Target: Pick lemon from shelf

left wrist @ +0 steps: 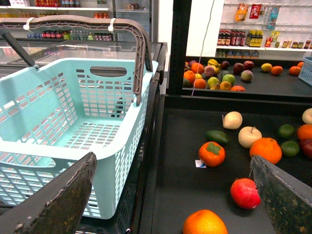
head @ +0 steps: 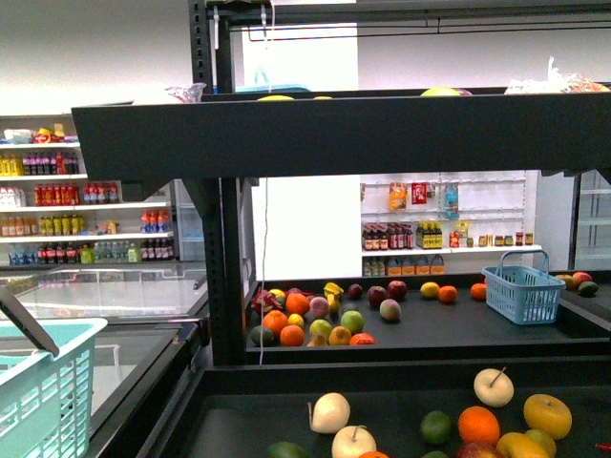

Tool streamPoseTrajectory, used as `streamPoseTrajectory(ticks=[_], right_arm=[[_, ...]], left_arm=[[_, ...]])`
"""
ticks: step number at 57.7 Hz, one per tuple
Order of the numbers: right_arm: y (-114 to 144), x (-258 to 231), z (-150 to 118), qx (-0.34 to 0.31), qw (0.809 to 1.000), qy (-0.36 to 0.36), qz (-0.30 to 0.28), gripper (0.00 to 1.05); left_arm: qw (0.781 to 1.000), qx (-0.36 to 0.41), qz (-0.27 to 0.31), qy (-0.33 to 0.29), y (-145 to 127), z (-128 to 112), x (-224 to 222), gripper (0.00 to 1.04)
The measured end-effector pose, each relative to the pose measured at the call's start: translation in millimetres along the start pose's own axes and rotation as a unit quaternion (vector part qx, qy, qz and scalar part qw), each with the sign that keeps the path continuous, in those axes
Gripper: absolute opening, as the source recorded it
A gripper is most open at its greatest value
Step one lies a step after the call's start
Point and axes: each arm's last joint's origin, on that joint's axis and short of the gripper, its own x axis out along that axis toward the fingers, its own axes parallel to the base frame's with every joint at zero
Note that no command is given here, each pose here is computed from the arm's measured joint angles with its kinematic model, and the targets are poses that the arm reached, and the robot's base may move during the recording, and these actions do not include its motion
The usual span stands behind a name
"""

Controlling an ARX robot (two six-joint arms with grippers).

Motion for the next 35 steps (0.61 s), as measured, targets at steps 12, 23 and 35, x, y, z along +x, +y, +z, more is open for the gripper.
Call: streamPoseTrajectory(ticks=[12,23,35], right_arm=[[0.0,0.0,0.0,0.000,1.000,0.000,0.000,0.97],[0.0,0.0,0.0,0.000,1.000,0.000,0.000,0.97],[0.0,0.0,0.0,0.000,1.000,0.000,0.000,0.97]], left_arm=[[0.983,-0.149,0.002,0.106,1.2,-6.5,5.5,0.97],[0.959,-0.275,-0.018,0.068,16.6,41.0,30.6,0.97],[0.915,-0.400,0.000,0.057,62.3,85.5,80.4,0.97]])
